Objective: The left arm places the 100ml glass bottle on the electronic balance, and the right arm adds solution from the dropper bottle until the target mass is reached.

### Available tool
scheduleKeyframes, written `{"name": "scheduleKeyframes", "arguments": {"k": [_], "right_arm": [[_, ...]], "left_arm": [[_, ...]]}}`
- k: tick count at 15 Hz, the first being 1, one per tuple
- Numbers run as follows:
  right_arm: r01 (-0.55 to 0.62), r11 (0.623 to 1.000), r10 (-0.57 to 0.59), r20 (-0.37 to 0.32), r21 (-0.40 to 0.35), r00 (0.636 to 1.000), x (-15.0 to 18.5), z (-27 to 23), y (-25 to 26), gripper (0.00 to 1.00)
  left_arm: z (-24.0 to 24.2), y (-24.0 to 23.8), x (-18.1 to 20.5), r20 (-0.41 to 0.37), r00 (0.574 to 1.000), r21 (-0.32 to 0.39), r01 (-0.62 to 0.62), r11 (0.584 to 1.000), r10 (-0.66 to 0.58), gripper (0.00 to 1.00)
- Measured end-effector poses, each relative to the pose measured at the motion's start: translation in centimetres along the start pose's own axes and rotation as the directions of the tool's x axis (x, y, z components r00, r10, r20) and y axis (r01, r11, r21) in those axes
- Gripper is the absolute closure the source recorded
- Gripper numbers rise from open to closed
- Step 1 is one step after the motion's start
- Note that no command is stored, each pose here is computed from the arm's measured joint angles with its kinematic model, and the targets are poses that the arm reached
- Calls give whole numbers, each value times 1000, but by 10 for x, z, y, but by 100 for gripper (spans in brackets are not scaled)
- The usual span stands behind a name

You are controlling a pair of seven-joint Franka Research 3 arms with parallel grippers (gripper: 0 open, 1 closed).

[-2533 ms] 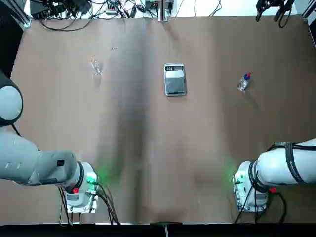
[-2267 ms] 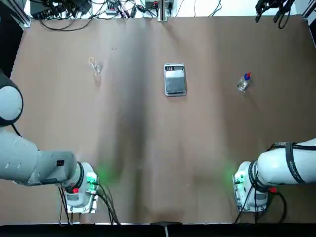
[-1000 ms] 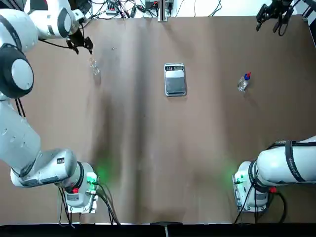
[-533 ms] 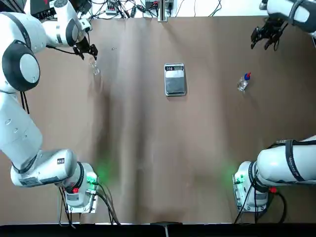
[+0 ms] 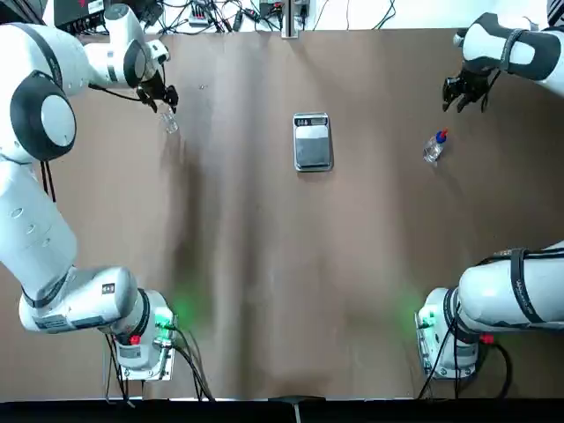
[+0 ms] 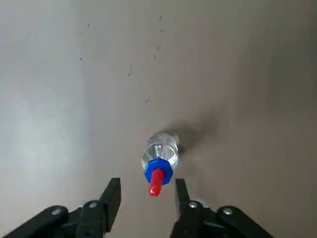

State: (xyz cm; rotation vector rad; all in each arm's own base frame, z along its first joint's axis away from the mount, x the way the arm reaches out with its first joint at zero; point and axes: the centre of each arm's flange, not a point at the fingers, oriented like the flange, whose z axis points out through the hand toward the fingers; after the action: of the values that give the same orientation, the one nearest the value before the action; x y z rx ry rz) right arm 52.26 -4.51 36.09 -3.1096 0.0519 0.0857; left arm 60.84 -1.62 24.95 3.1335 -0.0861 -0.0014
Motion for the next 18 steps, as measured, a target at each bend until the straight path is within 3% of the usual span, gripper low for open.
{"name": "scheduleKeyframes", "arguments": {"k": [1, 3, 7, 9, 10, 12, 18], "right_arm": [[1, 1000, -1, 6, 0, 1000, -1, 5, 0, 48], [2, 1000, -2, 19, 0, 1000, -3, 16, 1, 51], [7, 1000, -7, 45, 0, 999, -10, 36, 1, 52], [9, 1000, -9, 52, 0, 999, -11, 40, 2, 53], [9, 1000, -9, 55, 0, 998, -11, 42, 2, 53], [8, 1000, -8, 58, 0, 998, -11, 44, 3, 63], [2, 1000, -2, 63, 0, 998, -10, 50, 6, 67]], "left_arm": [[1, 0, -1, 2, 1000, 0, 3, 1000, -3, 17], [2, 0, -1, 5, 1000, 0, 4, 1000, -4, 30], [3, 0, -2, 6, 1000, 0, 9, 1000, -9, 39], [2, 0, -2, 5, 1000, 0, 10, 1000, -10, 49], [2, 0, -2, 5, 1000, 0, 10, 1000, -10, 49], [2, 0, -2, 5, 1000, 0, 13, 1000, -13, 49], [-7, -1, 3, -13, 999, 1, 43, 999, -43, 49]]}}
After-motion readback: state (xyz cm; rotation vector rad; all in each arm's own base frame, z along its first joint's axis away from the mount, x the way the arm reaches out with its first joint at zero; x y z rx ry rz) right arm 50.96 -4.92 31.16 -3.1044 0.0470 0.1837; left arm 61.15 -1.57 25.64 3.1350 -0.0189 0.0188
